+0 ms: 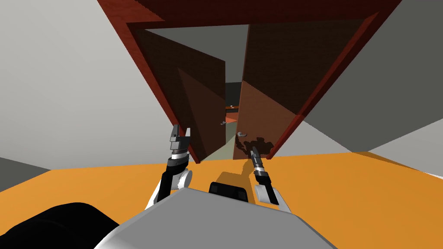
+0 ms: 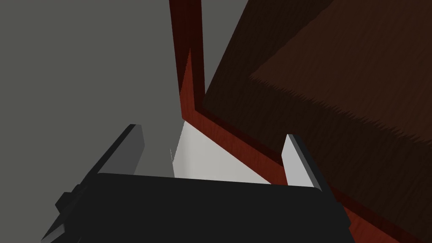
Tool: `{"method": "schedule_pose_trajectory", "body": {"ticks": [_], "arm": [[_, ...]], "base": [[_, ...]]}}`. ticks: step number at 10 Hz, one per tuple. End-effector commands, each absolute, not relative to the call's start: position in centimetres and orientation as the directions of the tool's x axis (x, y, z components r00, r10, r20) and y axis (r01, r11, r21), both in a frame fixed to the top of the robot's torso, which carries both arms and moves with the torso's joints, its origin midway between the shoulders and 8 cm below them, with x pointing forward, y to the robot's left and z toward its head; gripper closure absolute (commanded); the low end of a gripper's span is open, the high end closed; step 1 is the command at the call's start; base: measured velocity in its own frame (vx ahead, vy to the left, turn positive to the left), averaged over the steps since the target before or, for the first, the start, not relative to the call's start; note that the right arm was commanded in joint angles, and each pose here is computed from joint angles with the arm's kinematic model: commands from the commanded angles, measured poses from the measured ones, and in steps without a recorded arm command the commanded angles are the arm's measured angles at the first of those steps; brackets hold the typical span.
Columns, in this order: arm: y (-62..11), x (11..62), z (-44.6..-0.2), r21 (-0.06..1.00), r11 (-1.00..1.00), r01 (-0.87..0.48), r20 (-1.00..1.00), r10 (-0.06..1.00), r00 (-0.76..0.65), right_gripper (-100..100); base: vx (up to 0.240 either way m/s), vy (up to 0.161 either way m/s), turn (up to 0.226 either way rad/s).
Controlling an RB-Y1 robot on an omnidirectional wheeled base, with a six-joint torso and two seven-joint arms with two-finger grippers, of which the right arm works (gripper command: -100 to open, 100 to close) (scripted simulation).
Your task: Push the door open
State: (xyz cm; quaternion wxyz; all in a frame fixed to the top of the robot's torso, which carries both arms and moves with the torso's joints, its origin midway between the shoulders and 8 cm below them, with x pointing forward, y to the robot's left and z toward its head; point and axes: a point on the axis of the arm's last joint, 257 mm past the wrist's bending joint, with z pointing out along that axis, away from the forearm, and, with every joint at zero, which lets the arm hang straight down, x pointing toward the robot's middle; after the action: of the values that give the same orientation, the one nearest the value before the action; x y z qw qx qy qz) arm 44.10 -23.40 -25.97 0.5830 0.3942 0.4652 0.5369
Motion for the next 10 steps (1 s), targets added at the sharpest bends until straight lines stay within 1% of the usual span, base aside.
{"method": "schedule_pose_trajectory", "body": {"ticks": [1,10], "arm": [[-23.0,44.1,-27.3,0.967,0.101,-0.235,-0.109,0.994,-0.02,-100],[-21.1,43.7,-33.9,0.993,0.049,-0.111,-0.057,0.996,-0.064,-100]], "base": [[0.096,-0.052,0.048],[0.092,-0.058,0.047]]}}
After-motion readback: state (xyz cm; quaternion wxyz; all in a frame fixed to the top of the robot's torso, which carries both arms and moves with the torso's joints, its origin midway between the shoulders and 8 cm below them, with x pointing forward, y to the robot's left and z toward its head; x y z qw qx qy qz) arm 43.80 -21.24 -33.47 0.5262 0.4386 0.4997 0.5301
